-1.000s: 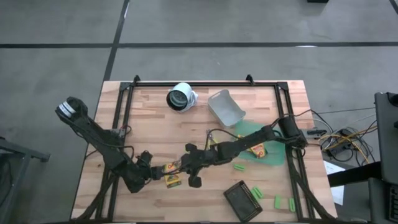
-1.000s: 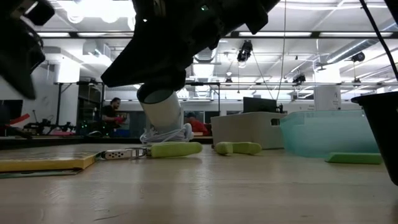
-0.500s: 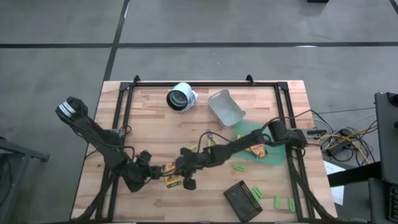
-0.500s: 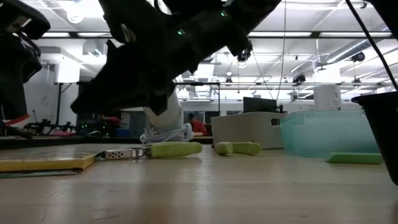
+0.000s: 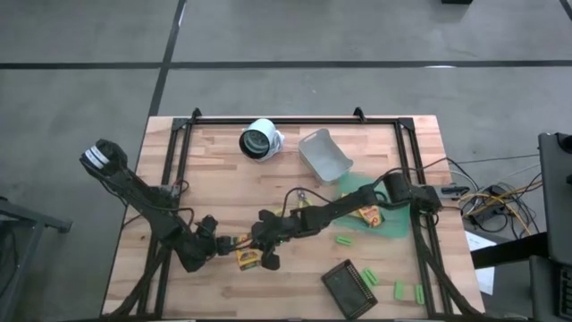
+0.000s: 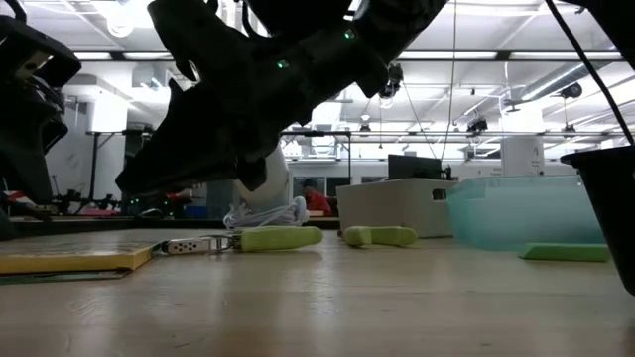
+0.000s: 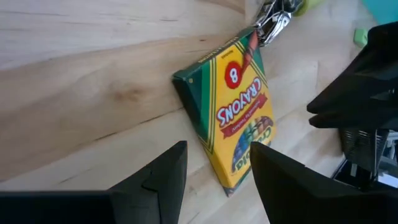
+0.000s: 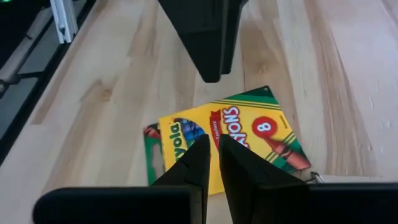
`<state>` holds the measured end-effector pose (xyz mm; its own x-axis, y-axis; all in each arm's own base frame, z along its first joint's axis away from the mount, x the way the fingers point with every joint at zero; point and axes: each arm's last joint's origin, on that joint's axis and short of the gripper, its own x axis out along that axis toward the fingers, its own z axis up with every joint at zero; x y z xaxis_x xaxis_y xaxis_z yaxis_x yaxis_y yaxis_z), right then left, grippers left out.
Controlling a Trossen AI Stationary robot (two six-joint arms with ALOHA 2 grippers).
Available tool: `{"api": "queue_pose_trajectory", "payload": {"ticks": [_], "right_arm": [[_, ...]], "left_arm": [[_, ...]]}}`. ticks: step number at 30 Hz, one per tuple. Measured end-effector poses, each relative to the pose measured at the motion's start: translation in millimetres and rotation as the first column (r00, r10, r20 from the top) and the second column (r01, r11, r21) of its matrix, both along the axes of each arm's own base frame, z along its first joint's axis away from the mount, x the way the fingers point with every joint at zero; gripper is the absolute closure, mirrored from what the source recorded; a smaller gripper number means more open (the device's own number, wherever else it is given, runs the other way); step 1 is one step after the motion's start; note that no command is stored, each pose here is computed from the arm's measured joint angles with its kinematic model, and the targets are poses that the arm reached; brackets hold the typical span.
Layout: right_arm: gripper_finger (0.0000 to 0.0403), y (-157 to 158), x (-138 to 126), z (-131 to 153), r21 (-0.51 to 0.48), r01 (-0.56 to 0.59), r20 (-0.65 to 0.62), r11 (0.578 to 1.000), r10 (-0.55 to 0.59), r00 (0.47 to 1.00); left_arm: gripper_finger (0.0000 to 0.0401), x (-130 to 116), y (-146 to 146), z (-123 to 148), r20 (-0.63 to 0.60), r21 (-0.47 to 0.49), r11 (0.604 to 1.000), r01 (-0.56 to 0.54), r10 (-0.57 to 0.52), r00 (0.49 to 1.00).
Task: Pick & Place School Supplies
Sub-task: Put the yellow crayon box into the green bin
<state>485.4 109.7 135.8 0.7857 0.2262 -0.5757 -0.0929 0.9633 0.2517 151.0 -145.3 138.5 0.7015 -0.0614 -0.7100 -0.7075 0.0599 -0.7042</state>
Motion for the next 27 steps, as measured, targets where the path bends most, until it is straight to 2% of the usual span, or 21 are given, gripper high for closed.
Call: {"api": "queue_pose_trajectory", "payload": {"ticks": [11,18,23,27], "right_arm": [[0.0369,-4.1,-2.4,-4.4,0.000,-0.003,-0.053,1.000,0.003,0.999],[0.0369,3.7,-0.6,0.3,-0.077,-0.094,0.030,0.993,0.096,0.995],[0.0369,2.3,1.0,2.3,-0.020,-0.053,0.040,0.998,0.054,0.998],[0.0369,2.2,0.6,0.7,-0.033,-0.031,0.091,0.999,0.034,0.995]], "left_arm": [[0.0220,-0.5,0.4,-1.2,0.001,-0.006,1.000,0.000,0.000,1.000],[0.0220,-0.5,0.5,-1.2,0.001,-0.006,1.000,0.000,0.000,1.000],[0.0220,-0.2,0.3,-1.0,0.005,-0.010,1.000,-0.001,0.001,1.000],[0.0220,1.5,2.2,-1.0,0.005,-0.020,0.999,-0.026,0.026,1.000]]}}
